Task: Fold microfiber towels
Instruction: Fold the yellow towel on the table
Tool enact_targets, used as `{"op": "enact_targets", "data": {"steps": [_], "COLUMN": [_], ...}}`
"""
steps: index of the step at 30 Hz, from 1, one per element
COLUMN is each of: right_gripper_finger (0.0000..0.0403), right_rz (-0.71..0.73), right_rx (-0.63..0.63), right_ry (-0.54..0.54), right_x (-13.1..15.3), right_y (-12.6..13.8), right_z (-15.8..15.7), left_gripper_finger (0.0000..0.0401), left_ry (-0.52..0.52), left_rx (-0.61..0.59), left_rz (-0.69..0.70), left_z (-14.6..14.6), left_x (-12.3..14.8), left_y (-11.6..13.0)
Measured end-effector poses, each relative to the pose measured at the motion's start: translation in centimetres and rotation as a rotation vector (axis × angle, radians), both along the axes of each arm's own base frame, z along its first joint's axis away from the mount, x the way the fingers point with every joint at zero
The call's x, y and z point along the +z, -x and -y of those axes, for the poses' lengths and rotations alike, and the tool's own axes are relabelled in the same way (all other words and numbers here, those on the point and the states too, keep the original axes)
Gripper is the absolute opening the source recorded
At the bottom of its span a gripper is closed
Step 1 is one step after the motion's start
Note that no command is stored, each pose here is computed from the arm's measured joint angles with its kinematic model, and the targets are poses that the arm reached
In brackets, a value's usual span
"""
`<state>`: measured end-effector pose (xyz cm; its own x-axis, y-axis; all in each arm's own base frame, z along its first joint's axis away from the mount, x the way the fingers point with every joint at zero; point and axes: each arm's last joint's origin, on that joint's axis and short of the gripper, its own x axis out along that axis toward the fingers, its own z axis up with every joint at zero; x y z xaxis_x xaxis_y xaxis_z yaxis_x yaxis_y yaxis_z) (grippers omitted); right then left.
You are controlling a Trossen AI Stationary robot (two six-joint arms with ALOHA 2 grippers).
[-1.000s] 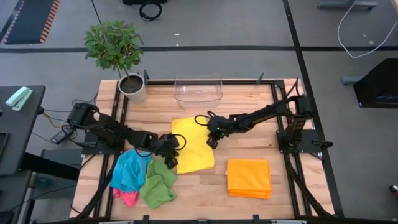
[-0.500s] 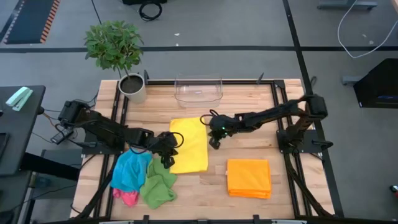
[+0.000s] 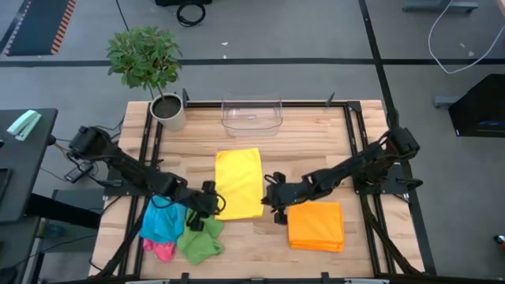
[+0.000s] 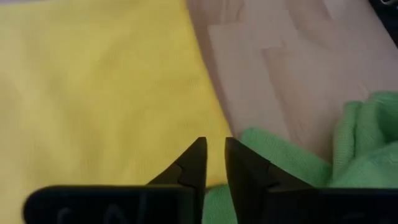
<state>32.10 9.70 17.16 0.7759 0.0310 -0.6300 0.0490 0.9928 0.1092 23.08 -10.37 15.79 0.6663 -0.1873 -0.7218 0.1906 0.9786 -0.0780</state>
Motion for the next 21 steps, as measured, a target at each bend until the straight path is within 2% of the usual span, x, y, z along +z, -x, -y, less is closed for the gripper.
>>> {"op": "enact_targets", "data": {"steps": [5,9,14,21], "right_gripper_finger": [0.0043,0.0043,0.0043,0.0043], "right_rz": [-0.064,-0.065,-0.083,-0.129], "right_rx": [-0.014,0.024,0.024,-0.002], "right_ry": [-0.054,-0.12,-0.117,-0.143], "right_x": [-2.0,-3.2,-4.2,-5.4], "right_y": [-0.9,-2.1,-3.0,-3.1], "right_z": [-0.1,-0.9,-1.4,-1.6], "left_gripper_finger": [0.0101,0.0111,0.0106,0.0085], "left_ry": [0.082,0.155,0.2,0.214], "left_rx": [0.108,0.091,0.074,0.154], "left_rz": [-0.053,-0.1,-0.119,-0.257], "left_z": [0.3,2.0,3.6,5.1], "left_x": [-0.5,-0.8,-0.9,-3.9], "left_y": [0.2,0.9,1.7,2.2]}}
